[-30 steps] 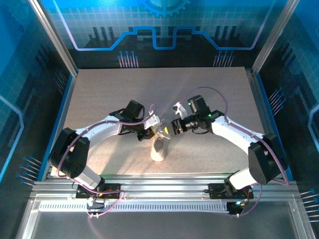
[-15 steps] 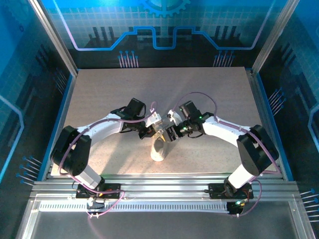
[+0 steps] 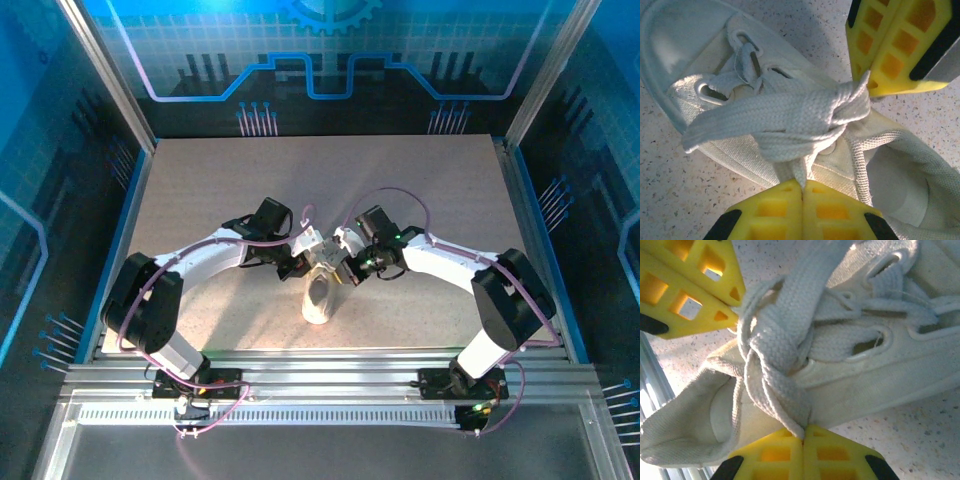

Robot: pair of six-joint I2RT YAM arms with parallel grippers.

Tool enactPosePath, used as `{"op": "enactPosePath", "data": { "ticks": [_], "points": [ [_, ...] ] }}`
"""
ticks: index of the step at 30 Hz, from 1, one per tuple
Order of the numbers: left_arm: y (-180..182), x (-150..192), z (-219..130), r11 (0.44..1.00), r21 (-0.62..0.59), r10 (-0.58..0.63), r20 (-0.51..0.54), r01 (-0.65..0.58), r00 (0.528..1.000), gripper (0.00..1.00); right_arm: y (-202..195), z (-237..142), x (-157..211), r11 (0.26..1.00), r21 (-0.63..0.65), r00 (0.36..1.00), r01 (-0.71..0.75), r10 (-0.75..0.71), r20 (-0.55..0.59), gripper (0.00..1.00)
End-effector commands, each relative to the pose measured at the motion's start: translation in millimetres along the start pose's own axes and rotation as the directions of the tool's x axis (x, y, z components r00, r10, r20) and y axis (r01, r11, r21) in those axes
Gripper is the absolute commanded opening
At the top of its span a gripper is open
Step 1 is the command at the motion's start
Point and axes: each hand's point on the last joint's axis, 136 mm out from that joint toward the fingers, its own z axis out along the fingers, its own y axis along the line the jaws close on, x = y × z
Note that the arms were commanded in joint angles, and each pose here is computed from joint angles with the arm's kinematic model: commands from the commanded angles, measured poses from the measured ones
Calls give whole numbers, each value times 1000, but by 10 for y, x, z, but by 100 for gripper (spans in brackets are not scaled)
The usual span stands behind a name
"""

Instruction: Tie the shoes

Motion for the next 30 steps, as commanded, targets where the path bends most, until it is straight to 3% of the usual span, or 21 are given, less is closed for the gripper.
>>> {"op": "enactPosePath", "data": {
  "ticks": [1, 14, 30],
  "points": [
    [-19, 12, -10, 1000, 4, 2, -25, -2, 1000, 0, -24, -139, -44, 998, 38, 999, 45, -45, -7, 0],
    [24, 261, 0, 999, -10, -41, -96, 40, 995, 0, -257, -102, 181, 988, 131, 983, 86, -63, -170, 0],
    [2, 354, 12, 998, -3, -65, -101, 65, 993, 0, -515, -91, 327, 980, 197, 968, 42, 9, -251, 0]
  ]
}}
